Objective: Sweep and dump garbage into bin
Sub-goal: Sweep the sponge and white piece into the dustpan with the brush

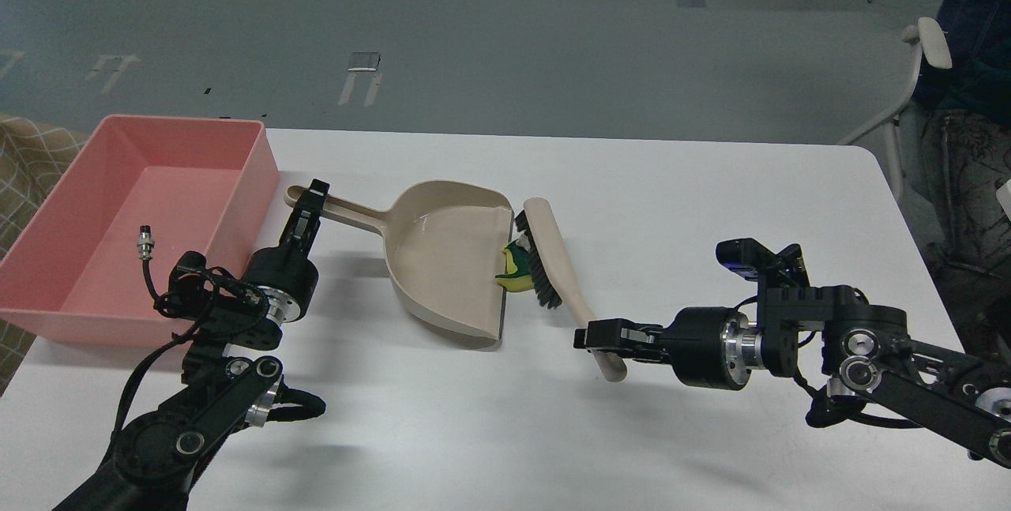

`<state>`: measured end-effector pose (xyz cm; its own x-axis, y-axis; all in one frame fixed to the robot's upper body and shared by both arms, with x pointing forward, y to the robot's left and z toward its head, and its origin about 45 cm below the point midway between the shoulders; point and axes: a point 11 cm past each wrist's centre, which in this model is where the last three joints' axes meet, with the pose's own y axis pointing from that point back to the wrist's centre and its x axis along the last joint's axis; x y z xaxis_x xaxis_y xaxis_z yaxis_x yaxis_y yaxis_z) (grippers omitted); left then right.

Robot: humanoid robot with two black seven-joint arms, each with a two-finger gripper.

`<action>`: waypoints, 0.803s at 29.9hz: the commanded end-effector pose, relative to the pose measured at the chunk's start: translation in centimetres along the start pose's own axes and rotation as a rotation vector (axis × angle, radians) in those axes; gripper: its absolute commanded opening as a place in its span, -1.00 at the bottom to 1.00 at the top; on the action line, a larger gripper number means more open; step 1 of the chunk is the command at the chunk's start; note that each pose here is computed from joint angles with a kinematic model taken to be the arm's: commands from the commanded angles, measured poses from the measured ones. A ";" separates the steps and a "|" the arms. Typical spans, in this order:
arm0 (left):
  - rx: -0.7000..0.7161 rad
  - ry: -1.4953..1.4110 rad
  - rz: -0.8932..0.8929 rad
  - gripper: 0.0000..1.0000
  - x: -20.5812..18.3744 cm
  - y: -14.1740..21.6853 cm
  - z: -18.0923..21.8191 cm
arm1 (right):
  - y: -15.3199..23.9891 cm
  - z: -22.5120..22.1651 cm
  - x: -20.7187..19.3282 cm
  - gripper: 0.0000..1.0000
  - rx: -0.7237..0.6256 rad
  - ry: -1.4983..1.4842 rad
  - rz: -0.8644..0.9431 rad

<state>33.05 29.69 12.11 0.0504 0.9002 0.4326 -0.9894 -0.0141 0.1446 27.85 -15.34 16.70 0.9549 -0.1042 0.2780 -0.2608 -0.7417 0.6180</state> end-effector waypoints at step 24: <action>0.037 0.101 0.023 -1.00 0.4 -0.1 -0.4 | -0.2 -5.9 4.0 -1.00 0.139 0.055 0.098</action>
<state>33.20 29.95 12.22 0.0320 0.9146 0.4031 -0.9886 -0.0303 0.1472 29.54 -9.77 21.15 0.9338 -0.1162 0.3384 -0.2747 -0.8388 0.4701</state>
